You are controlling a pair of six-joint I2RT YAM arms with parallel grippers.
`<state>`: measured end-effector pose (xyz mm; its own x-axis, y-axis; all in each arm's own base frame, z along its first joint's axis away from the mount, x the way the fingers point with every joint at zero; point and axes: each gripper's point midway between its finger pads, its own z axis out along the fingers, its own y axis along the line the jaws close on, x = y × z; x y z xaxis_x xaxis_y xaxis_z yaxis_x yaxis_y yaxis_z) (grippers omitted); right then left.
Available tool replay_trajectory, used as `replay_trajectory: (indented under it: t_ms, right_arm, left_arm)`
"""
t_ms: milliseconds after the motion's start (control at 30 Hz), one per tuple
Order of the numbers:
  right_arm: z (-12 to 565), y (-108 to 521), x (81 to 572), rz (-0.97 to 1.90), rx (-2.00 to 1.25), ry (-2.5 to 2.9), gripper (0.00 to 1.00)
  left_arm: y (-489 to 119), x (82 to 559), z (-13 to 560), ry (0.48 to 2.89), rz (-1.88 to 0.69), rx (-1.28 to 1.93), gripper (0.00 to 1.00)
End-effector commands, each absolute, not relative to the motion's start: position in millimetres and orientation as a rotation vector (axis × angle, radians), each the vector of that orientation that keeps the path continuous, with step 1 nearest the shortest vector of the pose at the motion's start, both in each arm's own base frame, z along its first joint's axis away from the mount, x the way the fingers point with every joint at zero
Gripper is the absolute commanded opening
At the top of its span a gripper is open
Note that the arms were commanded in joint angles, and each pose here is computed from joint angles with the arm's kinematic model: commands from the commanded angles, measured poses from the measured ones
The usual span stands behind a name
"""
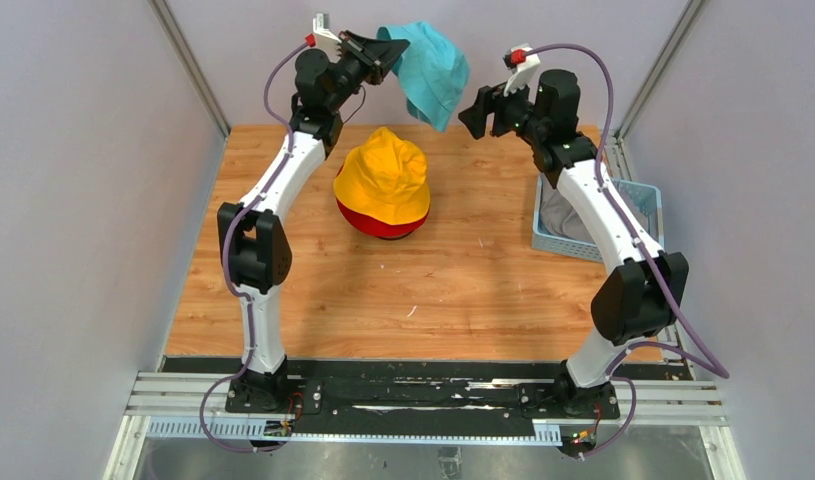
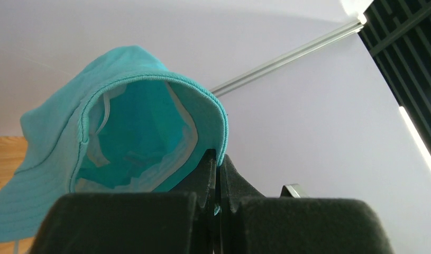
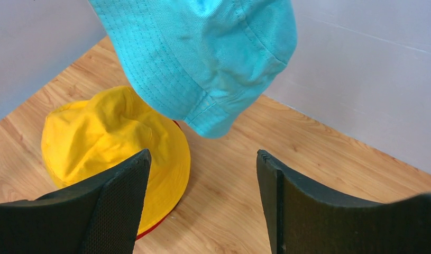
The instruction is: Stack the hats
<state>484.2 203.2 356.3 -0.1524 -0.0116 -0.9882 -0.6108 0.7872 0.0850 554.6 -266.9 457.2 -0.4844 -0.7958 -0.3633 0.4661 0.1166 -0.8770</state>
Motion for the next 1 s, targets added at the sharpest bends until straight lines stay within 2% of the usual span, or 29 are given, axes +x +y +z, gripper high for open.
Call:
replay_trajectory:
  t_ms: [0,300,533,967]
  right_arm:
    - [359,203,480,0.536,-0.524,1.628,0.72]
    - [343,214,467,0.377,-0.585,1.613,0.72]
    - [331,242,460,0.283,-0.639,1.570,0.70]
    - [323,283,478,0.168,-0.704,1.491,0.67]
  left_arm:
    - [-268,547,457,1.362,-1.570,-0.319,0.00]
    - [-264,531,442,1.377,-1.553,-0.317,0.00]
    - [-267,530,456,1.354,-1.583,-0.296,0.00]
    - [-287,519,472,1.334,-1.637,-0.251,0.00]
